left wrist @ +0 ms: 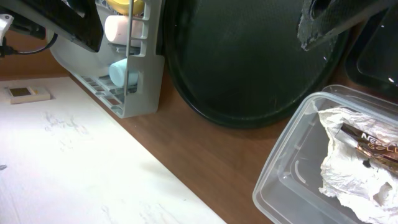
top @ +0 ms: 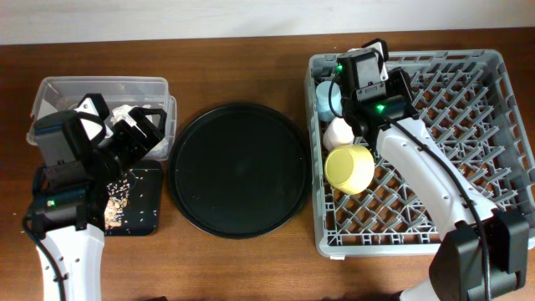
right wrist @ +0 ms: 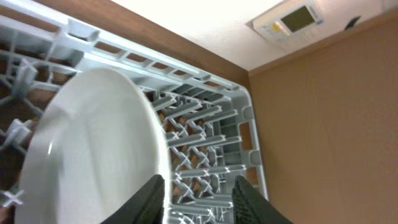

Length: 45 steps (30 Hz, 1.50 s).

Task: Sort waste into correct bins and load items into the dishwasher rack
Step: 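Lower the white plate edge-down into the rack slots near the cups, then open the right gripper and withdraw from the standing plate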

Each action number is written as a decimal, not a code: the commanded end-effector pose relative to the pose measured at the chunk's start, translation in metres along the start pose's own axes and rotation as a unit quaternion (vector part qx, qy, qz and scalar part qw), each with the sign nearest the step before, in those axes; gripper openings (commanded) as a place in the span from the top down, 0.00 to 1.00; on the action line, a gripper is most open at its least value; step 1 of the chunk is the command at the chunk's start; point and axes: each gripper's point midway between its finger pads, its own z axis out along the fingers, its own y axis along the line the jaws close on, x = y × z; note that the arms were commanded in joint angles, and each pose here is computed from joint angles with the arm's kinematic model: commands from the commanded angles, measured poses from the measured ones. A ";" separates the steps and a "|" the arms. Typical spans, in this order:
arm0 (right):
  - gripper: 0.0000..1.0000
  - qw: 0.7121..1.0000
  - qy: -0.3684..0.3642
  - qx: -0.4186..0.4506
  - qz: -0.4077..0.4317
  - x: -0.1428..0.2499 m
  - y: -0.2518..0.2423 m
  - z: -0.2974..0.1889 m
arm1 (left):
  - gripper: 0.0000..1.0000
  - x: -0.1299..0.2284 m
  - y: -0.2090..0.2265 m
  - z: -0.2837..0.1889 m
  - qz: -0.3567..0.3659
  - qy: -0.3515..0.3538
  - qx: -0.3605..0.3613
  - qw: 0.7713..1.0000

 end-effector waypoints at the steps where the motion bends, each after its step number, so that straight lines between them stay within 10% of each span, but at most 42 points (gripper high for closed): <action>1: 0.27 1.000 -0.008 -0.013 0.015 -0.004 0.007 0.000 | 0.01 -0.006 -0.004 -0.004 0.015 -0.010 0.002 1.000; 17: 0.02 0.890 -0.126 -0.377 0.225 -0.035 -0.008 -0.139 | 0.01 -0.005 -0.004 -0.004 0.015 -0.010 0.002 1.000; 36: 0.02 0.899 -0.067 -0.384 0.199 -0.018 0.021 -0.118 | 0.01 -0.006 -0.004 -0.004 0.015 -0.010 0.002 1.000; 45: 0.02 0.888 -0.195 -0.318 0.270 -0.004 -0.101 -0.186 | 0.01 -0.005 -0.004 -0.004 0.015 -0.010 0.002 1.000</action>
